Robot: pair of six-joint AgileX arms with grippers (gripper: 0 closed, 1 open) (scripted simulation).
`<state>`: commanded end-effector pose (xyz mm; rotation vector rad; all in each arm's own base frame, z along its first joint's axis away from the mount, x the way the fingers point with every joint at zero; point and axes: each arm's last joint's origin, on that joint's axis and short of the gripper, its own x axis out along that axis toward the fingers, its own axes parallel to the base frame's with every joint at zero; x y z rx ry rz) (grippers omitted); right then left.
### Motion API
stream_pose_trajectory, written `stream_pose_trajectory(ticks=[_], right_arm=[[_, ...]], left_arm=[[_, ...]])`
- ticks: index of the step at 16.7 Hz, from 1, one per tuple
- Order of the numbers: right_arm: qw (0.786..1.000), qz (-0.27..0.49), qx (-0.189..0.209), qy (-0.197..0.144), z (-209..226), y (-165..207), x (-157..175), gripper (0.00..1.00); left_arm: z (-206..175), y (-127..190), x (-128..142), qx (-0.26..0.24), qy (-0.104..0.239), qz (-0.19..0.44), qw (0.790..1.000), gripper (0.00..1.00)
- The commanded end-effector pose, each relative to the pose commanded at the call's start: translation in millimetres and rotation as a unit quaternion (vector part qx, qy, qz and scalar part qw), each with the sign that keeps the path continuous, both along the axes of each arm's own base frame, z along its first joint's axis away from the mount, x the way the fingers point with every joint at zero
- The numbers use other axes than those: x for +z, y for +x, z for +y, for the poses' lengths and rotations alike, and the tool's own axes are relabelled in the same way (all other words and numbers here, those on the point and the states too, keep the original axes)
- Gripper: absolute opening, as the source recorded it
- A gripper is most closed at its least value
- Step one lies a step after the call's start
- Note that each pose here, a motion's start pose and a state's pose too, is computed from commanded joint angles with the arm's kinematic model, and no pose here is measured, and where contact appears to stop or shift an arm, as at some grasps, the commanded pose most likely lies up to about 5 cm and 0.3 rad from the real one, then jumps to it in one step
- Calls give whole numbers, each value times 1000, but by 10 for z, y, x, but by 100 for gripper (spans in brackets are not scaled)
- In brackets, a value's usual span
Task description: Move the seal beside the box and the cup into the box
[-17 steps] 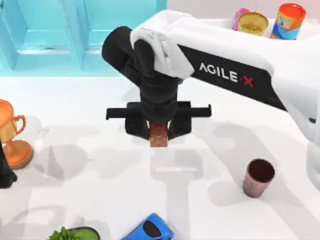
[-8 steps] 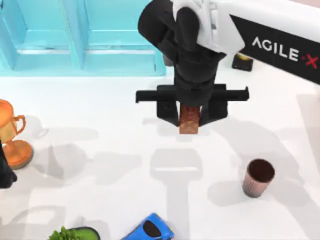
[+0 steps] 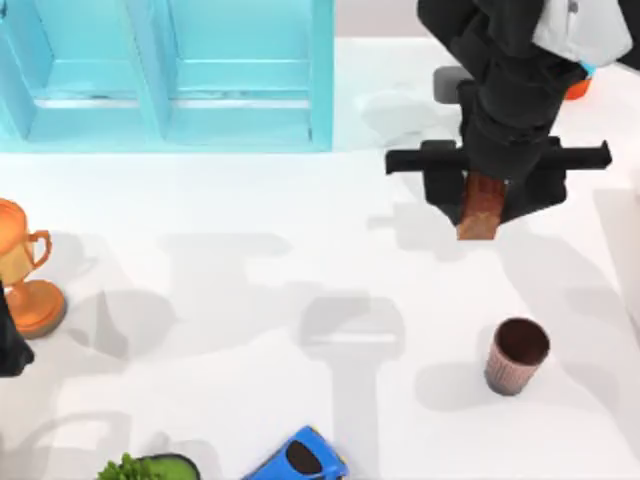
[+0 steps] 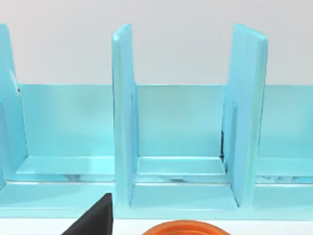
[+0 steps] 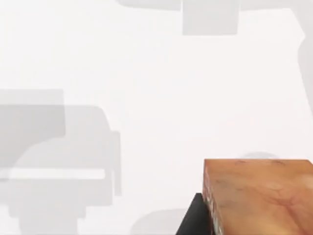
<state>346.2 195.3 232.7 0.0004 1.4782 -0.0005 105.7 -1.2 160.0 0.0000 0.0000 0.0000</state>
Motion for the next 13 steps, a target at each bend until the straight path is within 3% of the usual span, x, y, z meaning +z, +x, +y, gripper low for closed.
stream_pose_trajectory(ticks=[6, 13], right_arm=[[1000, -2, -2, 3, -1208, -60, 95, 0], [1000, -1, -2, 2, -1303, -95, 85, 0]], left_arm=[[0, 0, 0, 0, 0, 0, 1000, 100], [0, 0, 0, 0, 0, 0, 1000, 100]])
